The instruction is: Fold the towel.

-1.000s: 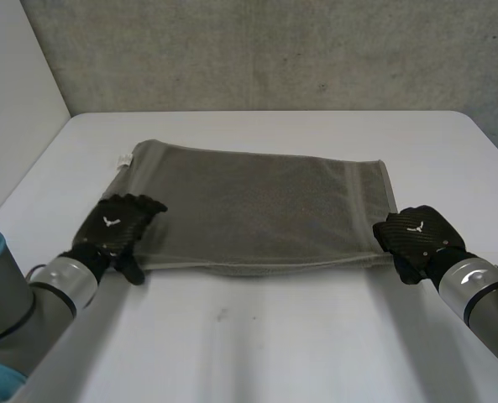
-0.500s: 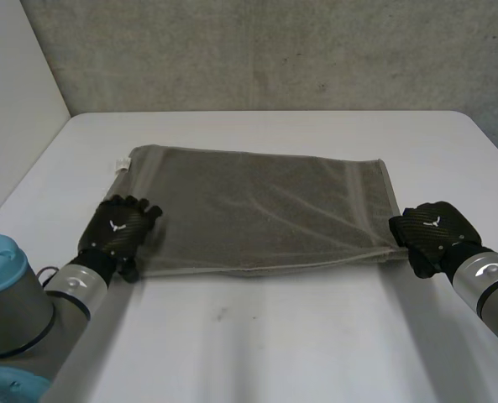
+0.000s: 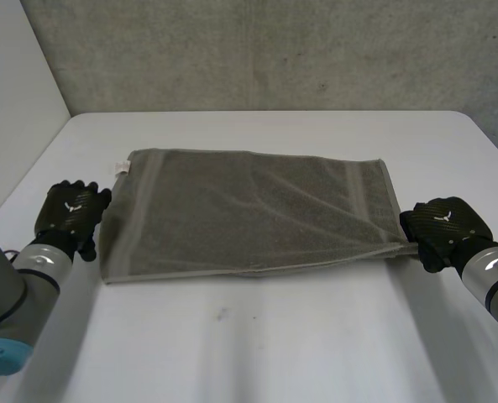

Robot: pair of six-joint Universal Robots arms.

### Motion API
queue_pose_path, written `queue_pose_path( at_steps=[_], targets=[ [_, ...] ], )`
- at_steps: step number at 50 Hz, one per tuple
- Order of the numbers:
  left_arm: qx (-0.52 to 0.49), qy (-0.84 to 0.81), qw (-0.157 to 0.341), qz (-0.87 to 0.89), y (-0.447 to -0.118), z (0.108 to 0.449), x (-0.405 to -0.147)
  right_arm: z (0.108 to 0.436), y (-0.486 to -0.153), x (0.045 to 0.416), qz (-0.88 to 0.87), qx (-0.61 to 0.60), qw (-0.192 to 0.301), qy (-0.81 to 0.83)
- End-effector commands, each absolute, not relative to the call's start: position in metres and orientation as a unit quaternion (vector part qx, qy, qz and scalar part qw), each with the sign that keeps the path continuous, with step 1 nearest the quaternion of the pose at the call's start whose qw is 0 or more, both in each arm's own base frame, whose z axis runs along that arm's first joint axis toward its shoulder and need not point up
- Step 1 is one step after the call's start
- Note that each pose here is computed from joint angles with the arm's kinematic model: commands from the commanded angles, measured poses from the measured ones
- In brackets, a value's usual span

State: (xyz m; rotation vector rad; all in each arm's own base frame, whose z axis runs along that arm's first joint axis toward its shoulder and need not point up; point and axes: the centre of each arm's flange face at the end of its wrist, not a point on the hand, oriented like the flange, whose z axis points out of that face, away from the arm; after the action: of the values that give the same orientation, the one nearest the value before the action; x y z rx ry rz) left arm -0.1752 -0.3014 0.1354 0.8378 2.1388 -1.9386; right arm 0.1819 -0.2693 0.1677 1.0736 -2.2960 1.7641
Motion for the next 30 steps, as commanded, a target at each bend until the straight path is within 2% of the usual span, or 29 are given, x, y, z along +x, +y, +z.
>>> queue_pose_path(
  at_steps=[1,16,30],
  targets=[
    [0.289,0.756,0.046,-0.586,-0.277,0.146,-0.173,0.168,-0.269,0.182,0.571,0.348,0.026,-0.743],
    [0.3,0.792,0.023,-0.532,-0.266,0.134,-0.174,0.165,-0.269,0.182,0.568,0.348,0.026,-0.746],
    [0.303,0.777,0.017,-0.552,-0.283,0.119,-0.18,0.162,-0.27,0.182,0.566,0.349,0.026,-0.747]
  ],
)
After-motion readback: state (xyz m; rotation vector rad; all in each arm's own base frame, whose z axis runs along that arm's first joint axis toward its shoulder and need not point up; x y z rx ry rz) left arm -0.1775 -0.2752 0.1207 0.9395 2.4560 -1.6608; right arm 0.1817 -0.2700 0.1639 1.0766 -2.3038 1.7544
